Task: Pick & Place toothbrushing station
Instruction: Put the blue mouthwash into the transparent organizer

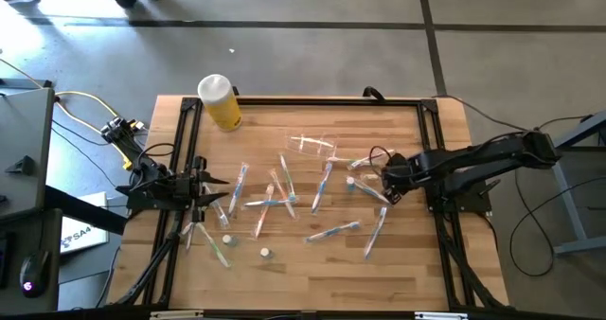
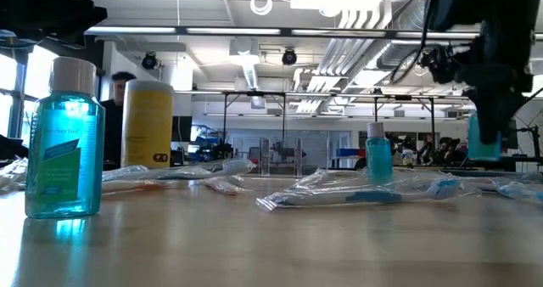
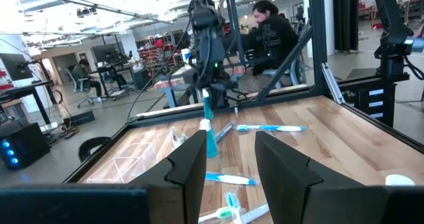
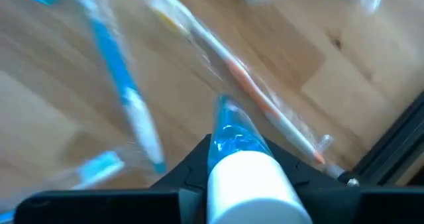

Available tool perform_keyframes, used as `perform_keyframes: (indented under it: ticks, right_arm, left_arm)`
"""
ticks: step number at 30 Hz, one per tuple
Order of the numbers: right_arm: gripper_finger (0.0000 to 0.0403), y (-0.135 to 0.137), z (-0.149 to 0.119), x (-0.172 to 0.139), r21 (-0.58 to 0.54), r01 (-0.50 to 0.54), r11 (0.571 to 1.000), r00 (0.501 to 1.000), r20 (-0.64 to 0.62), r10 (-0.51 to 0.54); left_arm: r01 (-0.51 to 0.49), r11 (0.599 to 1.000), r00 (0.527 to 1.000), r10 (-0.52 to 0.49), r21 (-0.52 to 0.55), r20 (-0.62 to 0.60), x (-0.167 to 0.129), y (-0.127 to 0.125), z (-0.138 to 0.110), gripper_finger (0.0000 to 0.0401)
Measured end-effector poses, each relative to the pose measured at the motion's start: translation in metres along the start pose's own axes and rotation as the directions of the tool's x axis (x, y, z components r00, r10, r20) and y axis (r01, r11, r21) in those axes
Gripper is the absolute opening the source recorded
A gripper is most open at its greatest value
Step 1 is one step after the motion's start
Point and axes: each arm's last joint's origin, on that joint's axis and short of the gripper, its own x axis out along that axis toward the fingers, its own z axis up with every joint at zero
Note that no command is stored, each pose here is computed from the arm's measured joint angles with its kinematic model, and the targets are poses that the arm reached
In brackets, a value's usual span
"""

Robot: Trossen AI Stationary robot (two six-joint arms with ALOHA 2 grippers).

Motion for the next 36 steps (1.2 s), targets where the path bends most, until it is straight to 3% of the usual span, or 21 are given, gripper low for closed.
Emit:
perform_keyframes:
  ticks: [5, 11, 17, 23, 29, 36]
  right_arm:
    - [0.0069, 0.008, 0.02, -0.039, -0.065, -0.049, 0.997, 0.99, 0.13, 0.057]
    - [0.0069, 0.015, 0.042, -0.086, -0.155, -0.093, 0.984, 0.94, 0.312, 0.138]
    - [0.0069, 0.022, 0.072, -0.111, -0.237, -0.089, 0.968, 0.895, 0.407, 0.182]
    - [0.007, 0.031, 0.119, -0.109, -0.328, -0.056, 0.943, 0.882, 0.426, 0.2]
    - [0.0069, 0.044, 0.17, -0.092, -0.419, -0.066, 0.906, 0.884, 0.397, 0.248]
    - [0.007, 0.062, 0.221, -0.068, -0.488, -0.025, 0.873, 0.899, 0.37, 0.233]
  left_arm:
    - [0.0, 1.0, 1.0, 0.0, 0.0, 0.0, 0.0, 0.0, 0.0, 0.0127]
    - [0.0, 1.0, 1.0, 0.0, 0.0, 0.0, 0.0, 0.0, 0.0, 0.0127]
    - [0.0, 1.0, 1.0, 0.0, 0.0, 0.0, 0.0, 0.0, 0.0, 0.0127]
    - [-0.005, 1.0, 1.0, 0.005, 0.006, -0.002, 0.0, 0.0, 0.0, 0.0127]
    - [-0.004, 1.0, 1.0, 0.004, 0.011, -0.005, 0.0, 0.0, 0.0, 0.0127]
    - [0.0, 1.0, 1.0, 0.0, 0.025, -0.017, 0.0, 0.0, -0.002, 0.0127]
